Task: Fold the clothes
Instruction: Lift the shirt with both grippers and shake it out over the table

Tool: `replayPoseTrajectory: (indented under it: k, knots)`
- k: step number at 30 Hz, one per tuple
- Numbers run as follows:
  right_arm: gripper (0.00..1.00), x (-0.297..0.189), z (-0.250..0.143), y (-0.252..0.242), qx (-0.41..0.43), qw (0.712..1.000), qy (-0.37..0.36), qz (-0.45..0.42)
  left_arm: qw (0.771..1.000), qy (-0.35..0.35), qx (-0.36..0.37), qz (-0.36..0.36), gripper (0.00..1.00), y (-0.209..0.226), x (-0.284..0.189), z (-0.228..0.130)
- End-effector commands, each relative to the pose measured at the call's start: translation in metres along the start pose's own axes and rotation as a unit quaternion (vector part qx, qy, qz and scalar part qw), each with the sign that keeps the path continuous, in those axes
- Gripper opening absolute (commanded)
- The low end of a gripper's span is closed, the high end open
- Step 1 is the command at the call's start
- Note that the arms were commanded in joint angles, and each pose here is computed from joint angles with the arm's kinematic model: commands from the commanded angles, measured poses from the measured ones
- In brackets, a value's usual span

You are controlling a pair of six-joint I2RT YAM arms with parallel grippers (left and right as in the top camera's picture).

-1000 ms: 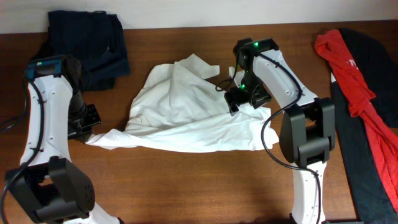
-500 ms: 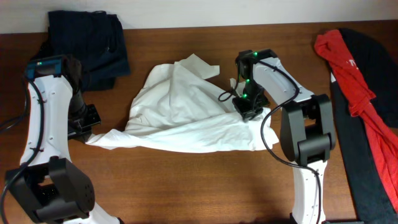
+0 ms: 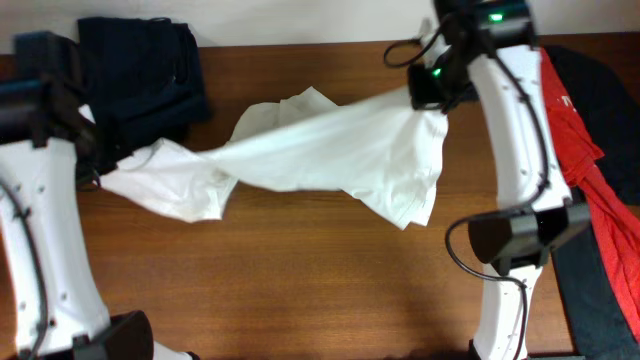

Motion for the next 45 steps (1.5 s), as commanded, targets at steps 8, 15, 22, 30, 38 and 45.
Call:
replayPoseTrajectory:
  k: [8, 15, 22, 30, 38, 45]
  knots:
    - [0.04, -0.209, -0.080, -0.058, 0.099, 0.954, -0.282, -0.031, 0.918, -0.384, -0.090, -0.034, 0.01, 0.056, -0.200, -0.046]
    - [0.04, -0.241, -0.108, -0.076, 0.133, 0.934, -0.328, -0.055, 0.916, -0.385, -0.072, -0.085, 0.00, 0.045, -0.200, -0.039]
    - [0.04, -0.154, -0.022, -0.088, 0.125, 0.962, -0.240, 0.043, 0.974, -0.211, -0.030, -0.082, 0.01, -0.016, -0.059, 0.073]
    - [0.04, -0.234, -0.013, -0.073, 0.067, 0.891, -0.426, 0.145, 0.842, -0.505, 0.006, -0.190, 0.00, -0.037, -0.173, 0.101]
    - [0.04, -0.176, -0.037, -0.088, 0.121, 0.957, -0.254, 0.071, 0.937, -0.311, 0.039, -0.156, 0.00, -0.045, -0.102, 0.078]
    - [0.04, -0.031, -0.033, -0.040, 0.069, 0.996, 0.024, 0.050, 0.986, 0.091, 0.087, -0.113, 0.00, -0.089, 0.092, 0.058]
Point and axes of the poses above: each gripper's point midway between its finger pads, its own x axis out along the fingers, its own y axis along the line the jaws close on, z = x × y, the point moved 9 cm from there along -x, back along the fingers, and after that the axes turned 3 degrees about x, right-handed, at the moved point
